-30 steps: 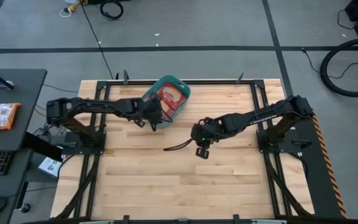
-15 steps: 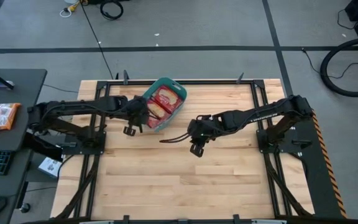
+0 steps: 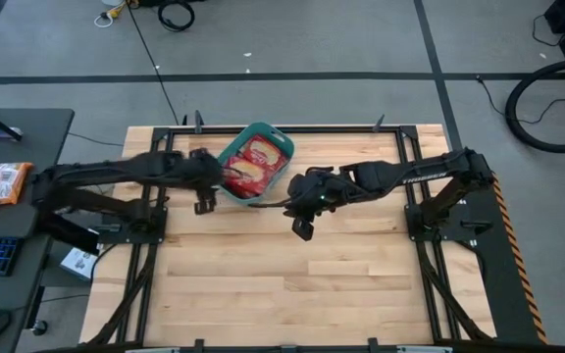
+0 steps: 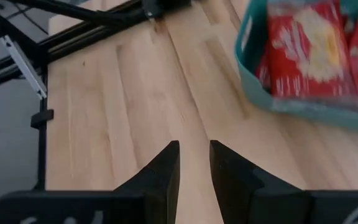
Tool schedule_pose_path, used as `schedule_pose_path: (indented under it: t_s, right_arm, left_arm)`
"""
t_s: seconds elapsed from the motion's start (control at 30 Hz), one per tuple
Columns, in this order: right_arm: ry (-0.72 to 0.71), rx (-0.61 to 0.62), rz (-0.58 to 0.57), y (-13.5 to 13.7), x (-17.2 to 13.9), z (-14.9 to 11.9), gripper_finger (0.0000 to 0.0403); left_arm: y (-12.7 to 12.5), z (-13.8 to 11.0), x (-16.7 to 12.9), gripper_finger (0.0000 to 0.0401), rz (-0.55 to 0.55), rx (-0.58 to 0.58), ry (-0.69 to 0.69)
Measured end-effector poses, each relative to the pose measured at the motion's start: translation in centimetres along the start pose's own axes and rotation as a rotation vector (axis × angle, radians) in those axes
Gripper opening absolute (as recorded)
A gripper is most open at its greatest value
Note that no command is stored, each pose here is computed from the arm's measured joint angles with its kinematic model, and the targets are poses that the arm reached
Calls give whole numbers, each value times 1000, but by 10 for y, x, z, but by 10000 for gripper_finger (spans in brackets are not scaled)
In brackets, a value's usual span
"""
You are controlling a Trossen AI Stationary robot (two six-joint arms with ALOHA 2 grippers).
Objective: Sort popcorn bags into baskets
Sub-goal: Return to Home Position
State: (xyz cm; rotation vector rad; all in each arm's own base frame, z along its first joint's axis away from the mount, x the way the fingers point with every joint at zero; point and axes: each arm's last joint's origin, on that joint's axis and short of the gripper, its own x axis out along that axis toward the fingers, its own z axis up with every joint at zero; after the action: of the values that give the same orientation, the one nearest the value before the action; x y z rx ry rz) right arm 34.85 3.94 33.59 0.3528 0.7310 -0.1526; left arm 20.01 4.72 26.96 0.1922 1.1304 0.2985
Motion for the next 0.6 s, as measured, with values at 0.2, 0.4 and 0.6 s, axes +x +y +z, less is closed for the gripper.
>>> schedule_pose_path:
  t_s: [0.2, 0.4, 0.6]
  right_arm:
    - [-123, -203, 32, -12, 0, 20, 78]
    - [-344, -310, 227, -42, 5, 47, 9]
    - [-376, -222, 269, -85, -10, 36, 6]
  left_arm:
    - [4, -19, -68, 137, -131, -294, -404]
    - [1, -49, -89, 60, -306, -409, -881]
    - [-8, -87, -66, 14, -326, -571, -1144]
